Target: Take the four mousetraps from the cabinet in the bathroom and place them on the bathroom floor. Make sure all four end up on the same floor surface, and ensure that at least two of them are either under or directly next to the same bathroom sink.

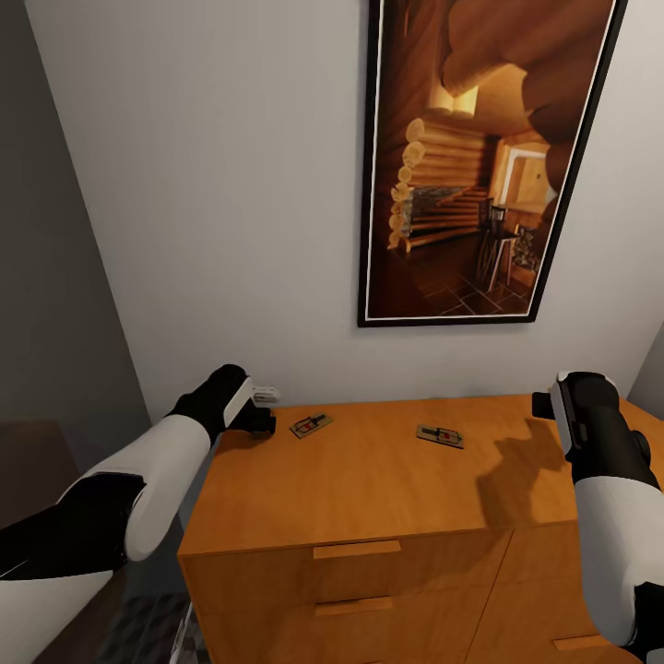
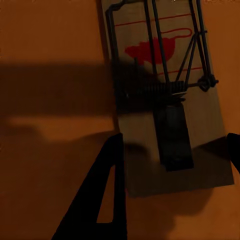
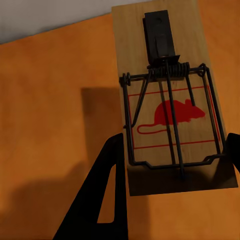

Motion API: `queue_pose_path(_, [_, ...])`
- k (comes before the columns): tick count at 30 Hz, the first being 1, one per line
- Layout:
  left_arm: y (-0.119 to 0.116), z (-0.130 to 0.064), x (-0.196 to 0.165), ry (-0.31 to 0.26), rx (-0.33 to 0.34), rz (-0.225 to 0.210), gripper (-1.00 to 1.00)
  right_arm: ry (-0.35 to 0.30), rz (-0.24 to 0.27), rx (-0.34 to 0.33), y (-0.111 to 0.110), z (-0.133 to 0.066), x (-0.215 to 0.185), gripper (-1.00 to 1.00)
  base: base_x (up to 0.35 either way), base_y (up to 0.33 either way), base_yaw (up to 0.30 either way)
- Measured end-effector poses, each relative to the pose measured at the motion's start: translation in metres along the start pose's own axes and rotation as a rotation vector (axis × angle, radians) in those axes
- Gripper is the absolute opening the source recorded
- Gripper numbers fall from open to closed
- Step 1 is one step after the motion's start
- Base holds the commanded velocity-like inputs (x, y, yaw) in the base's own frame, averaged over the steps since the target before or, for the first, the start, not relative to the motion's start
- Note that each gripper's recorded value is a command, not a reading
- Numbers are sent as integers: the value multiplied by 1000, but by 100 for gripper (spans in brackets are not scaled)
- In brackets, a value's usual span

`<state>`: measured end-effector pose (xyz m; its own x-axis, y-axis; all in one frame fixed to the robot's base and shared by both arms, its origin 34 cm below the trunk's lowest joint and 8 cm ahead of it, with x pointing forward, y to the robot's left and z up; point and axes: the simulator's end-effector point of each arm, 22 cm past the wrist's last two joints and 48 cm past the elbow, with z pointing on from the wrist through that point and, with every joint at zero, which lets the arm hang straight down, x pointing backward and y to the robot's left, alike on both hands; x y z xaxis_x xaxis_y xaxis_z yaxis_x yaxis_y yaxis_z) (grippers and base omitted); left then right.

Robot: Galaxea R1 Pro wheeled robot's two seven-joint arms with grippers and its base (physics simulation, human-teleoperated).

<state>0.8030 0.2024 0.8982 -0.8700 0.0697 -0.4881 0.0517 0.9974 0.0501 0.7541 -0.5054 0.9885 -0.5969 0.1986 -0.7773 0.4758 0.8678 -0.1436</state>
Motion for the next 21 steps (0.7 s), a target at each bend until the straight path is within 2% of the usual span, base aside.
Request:
queue_pose_path(5, [-1, -1, -1, 2, -7, 8, -100, 0, 0, 0, 0, 0, 0, -100, 0, 0, 0])
queue_pose_path(7, [-2, -11, -14, -34, -3, 5, -100, 0, 0, 1, -1, 0, 0, -100, 0, 0, 0])
queue_pose_path(12, [-2, -24, -30, -76, 0, 0, -100, 1, 0, 1, -1, 0, 0, -100, 0, 0, 0])
queue_pose_path(21, [-1, -28, -36, -92, -1, -2, -100, 1, 0, 0, 0, 1, 0, -100, 0, 0, 0])
